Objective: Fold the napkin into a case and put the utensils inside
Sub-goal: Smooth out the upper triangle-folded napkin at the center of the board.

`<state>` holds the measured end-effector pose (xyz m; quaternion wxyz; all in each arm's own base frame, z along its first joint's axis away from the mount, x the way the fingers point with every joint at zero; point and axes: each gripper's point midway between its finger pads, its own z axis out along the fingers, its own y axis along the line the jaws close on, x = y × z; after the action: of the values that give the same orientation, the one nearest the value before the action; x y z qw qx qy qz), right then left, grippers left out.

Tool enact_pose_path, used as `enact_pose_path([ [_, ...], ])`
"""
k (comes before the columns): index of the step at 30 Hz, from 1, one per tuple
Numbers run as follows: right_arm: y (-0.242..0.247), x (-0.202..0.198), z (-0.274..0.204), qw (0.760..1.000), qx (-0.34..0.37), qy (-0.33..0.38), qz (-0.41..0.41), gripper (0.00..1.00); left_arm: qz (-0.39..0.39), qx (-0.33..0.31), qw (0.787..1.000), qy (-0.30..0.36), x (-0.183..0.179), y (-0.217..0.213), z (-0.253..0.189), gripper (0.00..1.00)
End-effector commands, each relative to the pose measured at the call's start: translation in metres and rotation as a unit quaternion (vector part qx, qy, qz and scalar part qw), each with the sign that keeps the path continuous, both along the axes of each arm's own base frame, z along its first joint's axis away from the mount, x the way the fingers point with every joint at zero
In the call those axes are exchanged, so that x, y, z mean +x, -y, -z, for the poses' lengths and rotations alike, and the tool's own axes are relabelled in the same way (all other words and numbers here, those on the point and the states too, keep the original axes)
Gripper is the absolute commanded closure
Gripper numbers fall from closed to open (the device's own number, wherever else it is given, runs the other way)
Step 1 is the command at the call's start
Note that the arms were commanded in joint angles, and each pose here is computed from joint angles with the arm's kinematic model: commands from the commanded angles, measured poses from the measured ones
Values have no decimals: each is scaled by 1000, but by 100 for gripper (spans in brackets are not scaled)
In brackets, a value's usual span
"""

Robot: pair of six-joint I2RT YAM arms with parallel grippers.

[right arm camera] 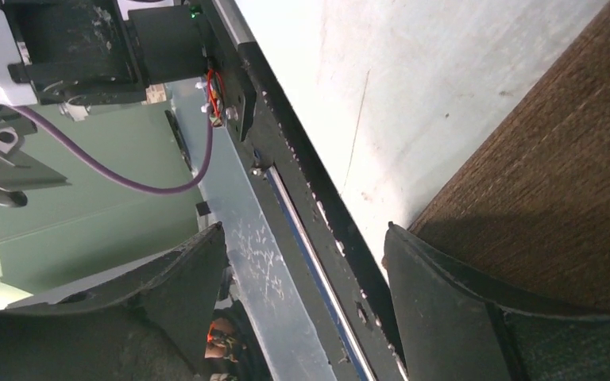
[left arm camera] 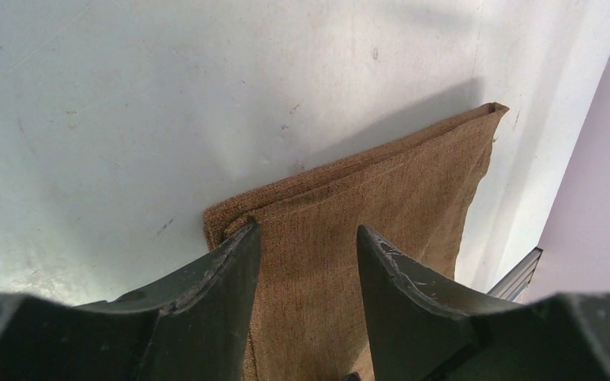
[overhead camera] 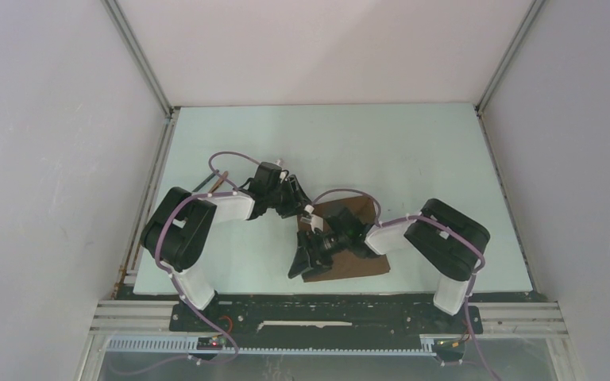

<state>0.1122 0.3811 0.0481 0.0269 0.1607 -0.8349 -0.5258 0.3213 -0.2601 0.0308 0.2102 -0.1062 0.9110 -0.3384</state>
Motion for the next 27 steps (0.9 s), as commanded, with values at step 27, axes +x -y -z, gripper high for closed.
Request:
enact_pose_path([
  [27, 122, 113, -74, 974, 47, 44, 218, 15, 60, -66, 996, 9, -133, -13, -65, 49],
])
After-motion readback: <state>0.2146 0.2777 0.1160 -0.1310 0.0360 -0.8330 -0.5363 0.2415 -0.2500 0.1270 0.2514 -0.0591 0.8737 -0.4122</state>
